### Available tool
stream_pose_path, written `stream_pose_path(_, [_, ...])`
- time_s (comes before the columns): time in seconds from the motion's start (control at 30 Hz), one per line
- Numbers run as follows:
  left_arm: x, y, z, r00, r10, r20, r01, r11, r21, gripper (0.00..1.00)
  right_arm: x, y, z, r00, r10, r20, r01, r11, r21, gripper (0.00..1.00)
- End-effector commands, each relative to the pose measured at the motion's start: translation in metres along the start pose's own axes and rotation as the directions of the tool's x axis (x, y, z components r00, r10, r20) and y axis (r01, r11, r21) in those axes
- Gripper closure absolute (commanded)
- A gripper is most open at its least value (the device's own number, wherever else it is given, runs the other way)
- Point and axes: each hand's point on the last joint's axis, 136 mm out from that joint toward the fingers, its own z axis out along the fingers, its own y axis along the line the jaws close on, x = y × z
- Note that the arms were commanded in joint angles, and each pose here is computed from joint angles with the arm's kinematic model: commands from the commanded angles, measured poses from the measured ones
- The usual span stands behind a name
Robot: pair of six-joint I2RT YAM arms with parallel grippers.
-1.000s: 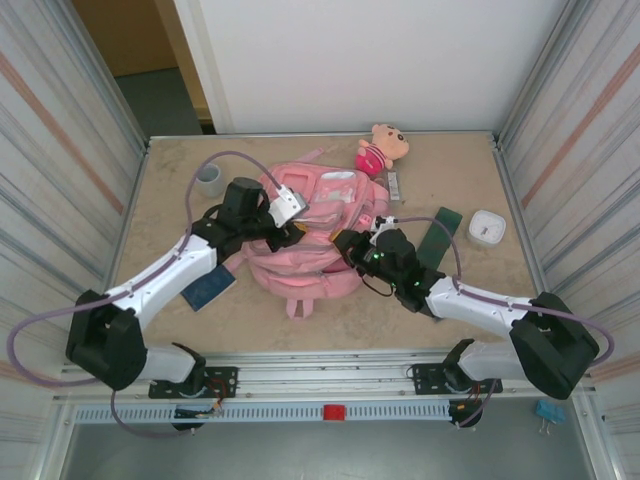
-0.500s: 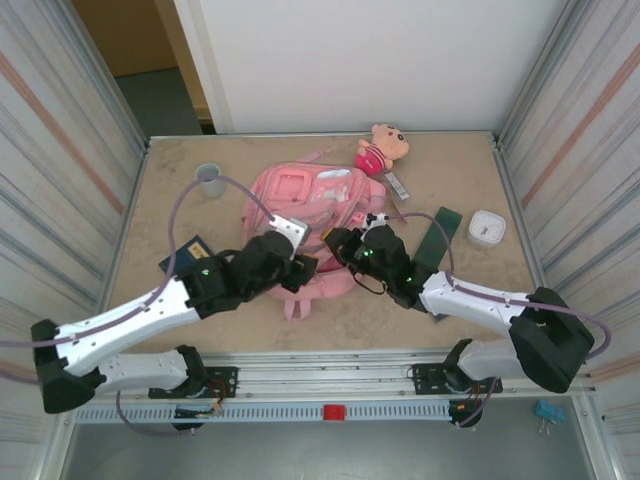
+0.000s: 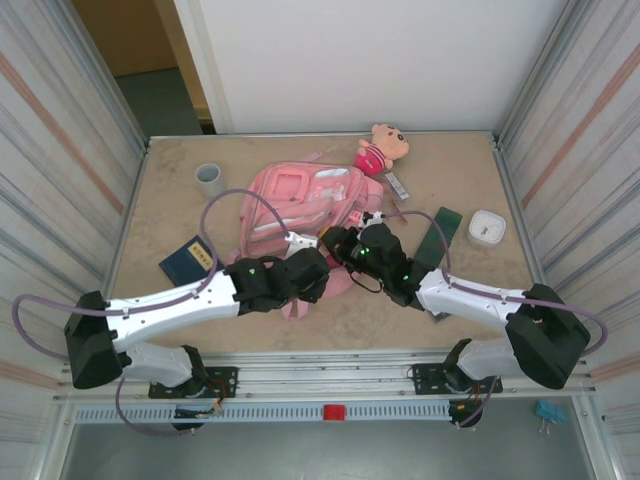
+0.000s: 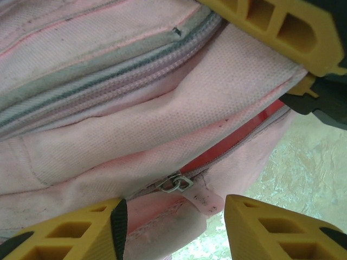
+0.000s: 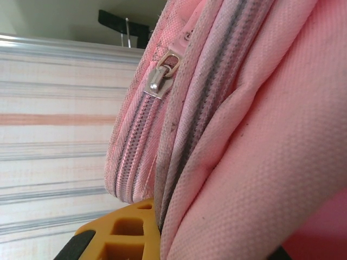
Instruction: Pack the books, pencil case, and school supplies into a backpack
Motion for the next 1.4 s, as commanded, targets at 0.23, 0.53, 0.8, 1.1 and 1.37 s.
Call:
stream_pose_path(0.23, [-0.008,0.012,0.015,0.993,-0.114,-0.044,0.109,0.989,-0.102,0.53,0.006,0.067,-0.004,0.999,-0.031,-0.029,0.025,0.982,-0.189,0.99])
stream_pose_path(0.53, [-0.009,0.008,0.02,0.986,-0.16,-0.041,0.157,0.984,-0.078,0.77,0.007,0.069,-0.006,0.999,-0.036,-0.04,0.028,0.982,-0.187,0.98])
stream_pose_path(0.8, [-0.006,0.02,0.011,0.985,-0.173,-0.026,0.17,0.982,-0.086,0.97,-0.002,0.066,-0.007,0.999,-0.042,-0.028,0.036,0.984,-0.173,0.98])
stream_pose_path(1.1, [0.008,0.061,-0.013,0.993,-0.107,-0.044,0.099,0.983,-0.155,1.0,-0.035,0.05,-0.016,0.998,-0.052,-0.041,0.046,0.99,-0.137,0.99])
stream_pose_path(1.37, [-0.008,0.066,-0.026,0.99,-0.099,0.097,0.097,0.995,0.021,1.0,-0.044,0.041,-0.022,0.993,-0.042,-0.108,0.028,0.991,-0.128,0.7])
